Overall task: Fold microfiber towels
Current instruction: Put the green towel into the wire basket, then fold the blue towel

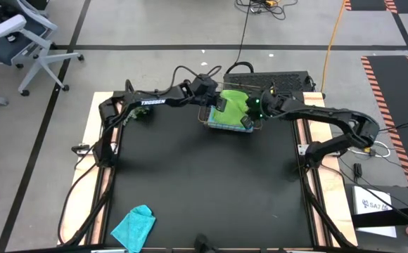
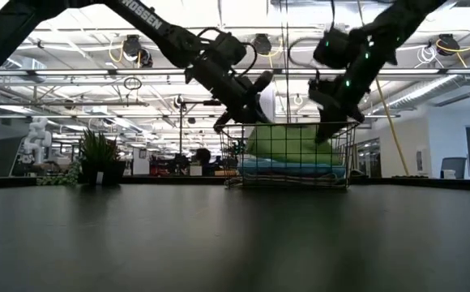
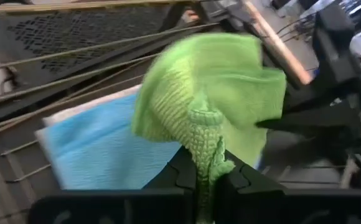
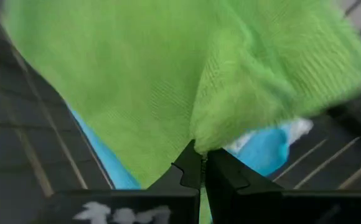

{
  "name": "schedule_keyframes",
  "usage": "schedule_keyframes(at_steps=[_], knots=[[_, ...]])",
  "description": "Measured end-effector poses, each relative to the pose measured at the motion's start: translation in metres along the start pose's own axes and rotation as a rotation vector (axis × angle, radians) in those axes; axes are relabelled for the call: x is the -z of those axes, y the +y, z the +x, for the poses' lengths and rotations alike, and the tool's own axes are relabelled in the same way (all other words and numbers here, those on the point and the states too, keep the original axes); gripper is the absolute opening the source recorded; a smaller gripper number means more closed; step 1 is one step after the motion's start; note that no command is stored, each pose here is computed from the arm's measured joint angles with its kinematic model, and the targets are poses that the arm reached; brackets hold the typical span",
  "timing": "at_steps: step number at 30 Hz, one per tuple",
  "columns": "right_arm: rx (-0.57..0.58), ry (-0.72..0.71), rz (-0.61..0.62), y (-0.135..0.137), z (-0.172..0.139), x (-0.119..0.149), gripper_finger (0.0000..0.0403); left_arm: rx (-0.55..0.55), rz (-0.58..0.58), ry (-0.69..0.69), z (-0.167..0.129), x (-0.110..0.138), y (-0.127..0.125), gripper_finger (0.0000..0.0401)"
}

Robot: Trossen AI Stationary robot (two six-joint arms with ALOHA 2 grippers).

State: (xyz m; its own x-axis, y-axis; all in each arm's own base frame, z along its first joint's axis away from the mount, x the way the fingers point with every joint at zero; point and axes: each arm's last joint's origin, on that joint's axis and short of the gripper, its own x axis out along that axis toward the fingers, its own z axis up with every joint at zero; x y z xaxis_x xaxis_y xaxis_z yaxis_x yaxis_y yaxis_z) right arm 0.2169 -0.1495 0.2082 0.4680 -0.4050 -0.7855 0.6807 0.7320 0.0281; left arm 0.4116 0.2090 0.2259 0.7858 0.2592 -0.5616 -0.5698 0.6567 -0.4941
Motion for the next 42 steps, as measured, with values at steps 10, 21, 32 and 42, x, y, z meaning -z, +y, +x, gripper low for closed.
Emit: schedule_keyframes(at_steps=[10,21,32,42], knots=[[0.007,0.013,0.006,-0.001,0.012,0.012,0.0001,-0.049,0.074,0.060,-0.002,0.001,0.012,0.0015],[-0.007,-0.101,-0.007,-0.001,-0.001,0.002,0.0083,-0.045,0.103,0.066,-0.001,0.004,0.008,0.0144],[-0.033,-0.210,-0.014,0.002,-0.030,-0.004,0.0154,-0.079,0.147,-0.027,0.000,0.000,0.002,0.0183],[-0.097,-0.227,0.038,0.003,-0.060,0.003,0.0151,-0.040,0.105,0.008,-0.010,-0.010,-0.013,0.0184]])
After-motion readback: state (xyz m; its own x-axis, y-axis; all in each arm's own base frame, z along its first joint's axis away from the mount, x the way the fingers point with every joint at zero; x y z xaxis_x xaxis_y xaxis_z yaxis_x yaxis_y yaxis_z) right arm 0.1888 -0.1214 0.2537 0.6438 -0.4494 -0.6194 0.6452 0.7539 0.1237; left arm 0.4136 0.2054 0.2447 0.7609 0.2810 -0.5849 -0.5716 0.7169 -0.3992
